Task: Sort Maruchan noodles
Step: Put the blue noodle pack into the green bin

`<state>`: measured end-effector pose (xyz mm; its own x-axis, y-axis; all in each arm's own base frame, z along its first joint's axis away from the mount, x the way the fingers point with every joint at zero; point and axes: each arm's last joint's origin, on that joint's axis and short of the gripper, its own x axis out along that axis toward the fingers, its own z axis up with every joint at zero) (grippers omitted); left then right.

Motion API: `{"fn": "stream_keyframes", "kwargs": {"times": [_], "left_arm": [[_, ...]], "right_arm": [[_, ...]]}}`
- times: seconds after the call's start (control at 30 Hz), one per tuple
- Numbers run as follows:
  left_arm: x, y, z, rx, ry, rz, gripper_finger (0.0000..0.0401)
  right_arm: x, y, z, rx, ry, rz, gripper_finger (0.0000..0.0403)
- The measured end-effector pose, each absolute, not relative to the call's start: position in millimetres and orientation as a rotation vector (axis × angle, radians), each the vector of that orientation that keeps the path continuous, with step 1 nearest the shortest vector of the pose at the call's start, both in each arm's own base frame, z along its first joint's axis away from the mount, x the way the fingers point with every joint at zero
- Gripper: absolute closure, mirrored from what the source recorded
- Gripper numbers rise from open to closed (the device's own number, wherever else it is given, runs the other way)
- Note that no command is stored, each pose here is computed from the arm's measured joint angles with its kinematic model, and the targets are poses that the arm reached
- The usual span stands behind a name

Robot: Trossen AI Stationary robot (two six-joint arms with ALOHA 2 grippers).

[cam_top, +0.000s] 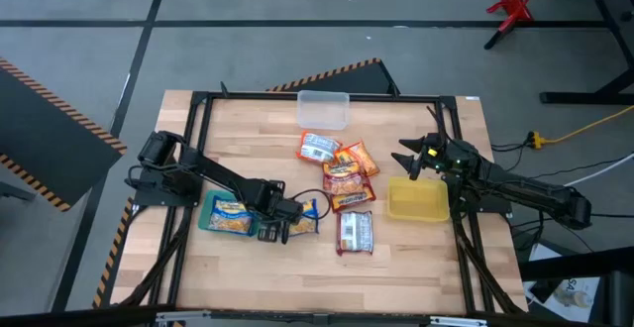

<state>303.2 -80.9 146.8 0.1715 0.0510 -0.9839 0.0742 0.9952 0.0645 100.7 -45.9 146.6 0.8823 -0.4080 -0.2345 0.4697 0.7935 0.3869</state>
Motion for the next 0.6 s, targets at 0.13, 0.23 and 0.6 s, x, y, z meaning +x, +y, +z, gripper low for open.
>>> {"fn": "stream_keyframes", "kwargs": {"times": [0.13, 0.23, 0.6], "left_arm": [[303.2, -80.7, 146.8, 0.080, 1.400, 0.002, 0.0377], [303.2, -80.9, 146.8, 0.050, 1.401, 0.020, 0.0392], [308.3, -85.5, 167.0, -0.046, 1.331, 0.064, 0.0398]], "right_arm": [[100.7, -45.9, 146.6, 0.453, 0.141, -0.473, 0.0063], [100.7, -45.9, 146.6, 0.453, 0.141, -0.473, 0.0063], [100.7, -45.9, 146.6, 0.454, 0.141, -0.474, 0.0063]]}}
